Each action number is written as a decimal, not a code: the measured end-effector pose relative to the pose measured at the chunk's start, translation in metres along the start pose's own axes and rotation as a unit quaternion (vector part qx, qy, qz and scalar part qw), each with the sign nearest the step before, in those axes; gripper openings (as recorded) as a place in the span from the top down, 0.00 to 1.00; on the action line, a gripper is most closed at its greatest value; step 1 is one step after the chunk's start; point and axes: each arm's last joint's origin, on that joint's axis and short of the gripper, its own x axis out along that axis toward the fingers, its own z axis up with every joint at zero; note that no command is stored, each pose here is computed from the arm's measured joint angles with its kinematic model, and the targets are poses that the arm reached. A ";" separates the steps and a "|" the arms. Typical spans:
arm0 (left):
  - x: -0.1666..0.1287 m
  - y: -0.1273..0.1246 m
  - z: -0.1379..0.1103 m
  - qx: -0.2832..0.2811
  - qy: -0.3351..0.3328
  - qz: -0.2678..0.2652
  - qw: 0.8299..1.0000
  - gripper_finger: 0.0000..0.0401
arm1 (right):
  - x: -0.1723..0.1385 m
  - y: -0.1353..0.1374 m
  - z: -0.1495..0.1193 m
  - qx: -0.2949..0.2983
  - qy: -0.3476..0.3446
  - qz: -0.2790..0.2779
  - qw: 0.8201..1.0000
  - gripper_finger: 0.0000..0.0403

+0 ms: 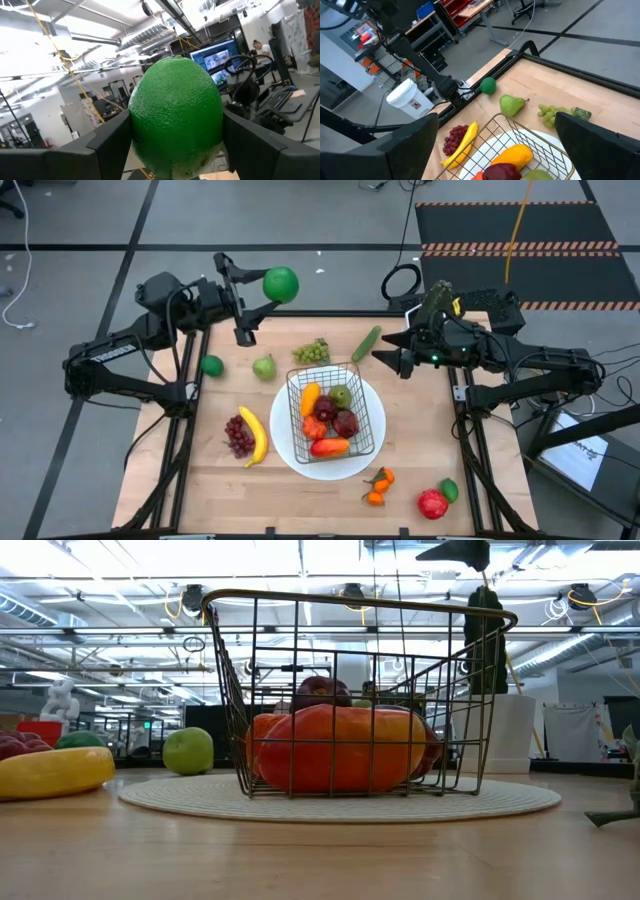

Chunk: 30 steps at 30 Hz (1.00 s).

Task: Build produce basket
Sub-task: Put the bottom left green lime into the black wire basket

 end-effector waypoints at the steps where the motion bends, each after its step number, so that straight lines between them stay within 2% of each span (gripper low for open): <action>1: 0.000 0.000 0.000 -0.009 0.000 0.000 1.000 0.30 | 0.000 0.000 0.000 0.000 0.000 0.000 1.000 0.02; 16: 0.000 -0.001 0.001 -0.159 0.000 -0.003 0.987 0.30 | 0.000 0.000 0.000 -0.003 0.000 0.000 1.000 0.02; 23: 0.000 -0.005 0.001 -0.291 0.004 -0.011 0.956 0.30 | 0.000 0.000 0.000 -0.011 0.000 0.000 1.000 0.02; 30: 0.000 -0.009 -0.001 -0.413 0.021 -0.017 0.910 0.30 | 0.000 -0.001 -0.001 -0.028 0.005 -0.004 1.000 0.02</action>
